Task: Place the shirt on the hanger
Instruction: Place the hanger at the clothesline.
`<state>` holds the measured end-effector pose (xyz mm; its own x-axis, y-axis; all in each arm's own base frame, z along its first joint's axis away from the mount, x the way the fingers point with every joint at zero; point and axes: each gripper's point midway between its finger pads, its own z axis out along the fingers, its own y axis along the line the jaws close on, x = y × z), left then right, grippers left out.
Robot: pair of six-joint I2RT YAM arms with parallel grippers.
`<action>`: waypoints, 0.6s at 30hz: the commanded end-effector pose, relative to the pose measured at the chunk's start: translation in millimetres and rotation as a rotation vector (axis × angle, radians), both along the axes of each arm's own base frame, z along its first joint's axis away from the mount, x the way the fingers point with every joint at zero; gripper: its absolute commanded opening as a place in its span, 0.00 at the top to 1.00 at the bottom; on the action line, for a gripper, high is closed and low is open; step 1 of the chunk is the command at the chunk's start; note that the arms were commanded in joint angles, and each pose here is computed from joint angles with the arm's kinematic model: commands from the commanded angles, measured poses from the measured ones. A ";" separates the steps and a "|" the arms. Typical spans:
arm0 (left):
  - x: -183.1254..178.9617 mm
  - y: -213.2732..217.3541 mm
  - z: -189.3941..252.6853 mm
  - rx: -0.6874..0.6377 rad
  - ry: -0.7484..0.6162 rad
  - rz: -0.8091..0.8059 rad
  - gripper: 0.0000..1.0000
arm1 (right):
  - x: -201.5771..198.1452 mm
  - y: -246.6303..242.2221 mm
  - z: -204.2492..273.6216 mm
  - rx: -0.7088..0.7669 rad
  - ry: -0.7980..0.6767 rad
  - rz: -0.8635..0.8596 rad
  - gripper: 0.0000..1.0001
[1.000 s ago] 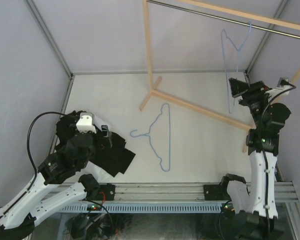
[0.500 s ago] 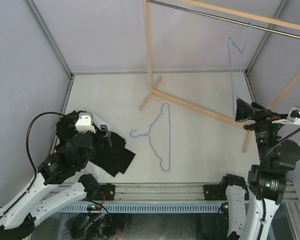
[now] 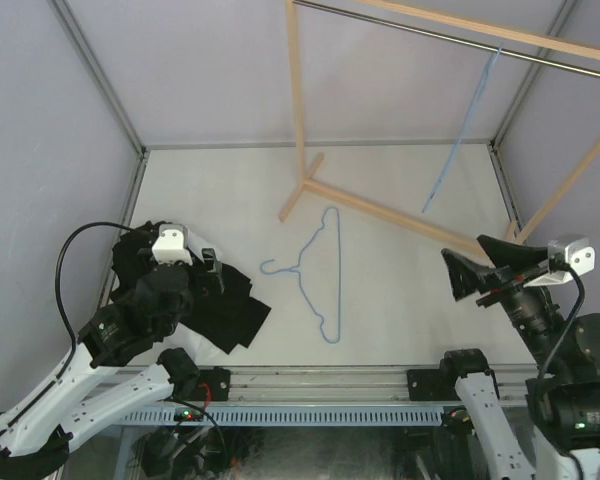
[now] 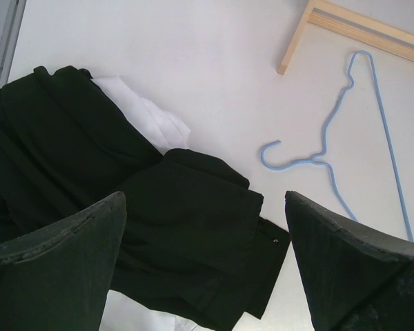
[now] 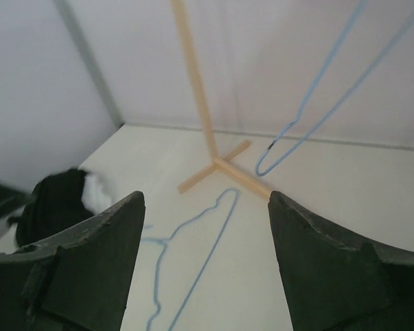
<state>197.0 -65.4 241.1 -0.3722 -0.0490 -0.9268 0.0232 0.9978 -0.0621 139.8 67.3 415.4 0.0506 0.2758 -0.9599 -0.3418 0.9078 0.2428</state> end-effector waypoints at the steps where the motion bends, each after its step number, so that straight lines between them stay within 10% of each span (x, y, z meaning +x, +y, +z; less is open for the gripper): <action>1: 2.2 1.8 3.9 -0.032 -0.018 0.030 0.00 | -13.4 14.6 -16.9 -0.226 0.019 0.169 0.28; 18: -4.5 16.1 -19.8 -0.166 0.038 0.219 0.00 | 11.3 40.5 -89.8 -0.525 0.241 0.284 0.25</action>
<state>193.4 -62.1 229.7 -0.3950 -0.1765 -0.9016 -0.0717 0.9843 -0.1612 131.0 101.4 337.9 -0.1221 -0.2554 -0.9591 -0.6479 0.7526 -0.1179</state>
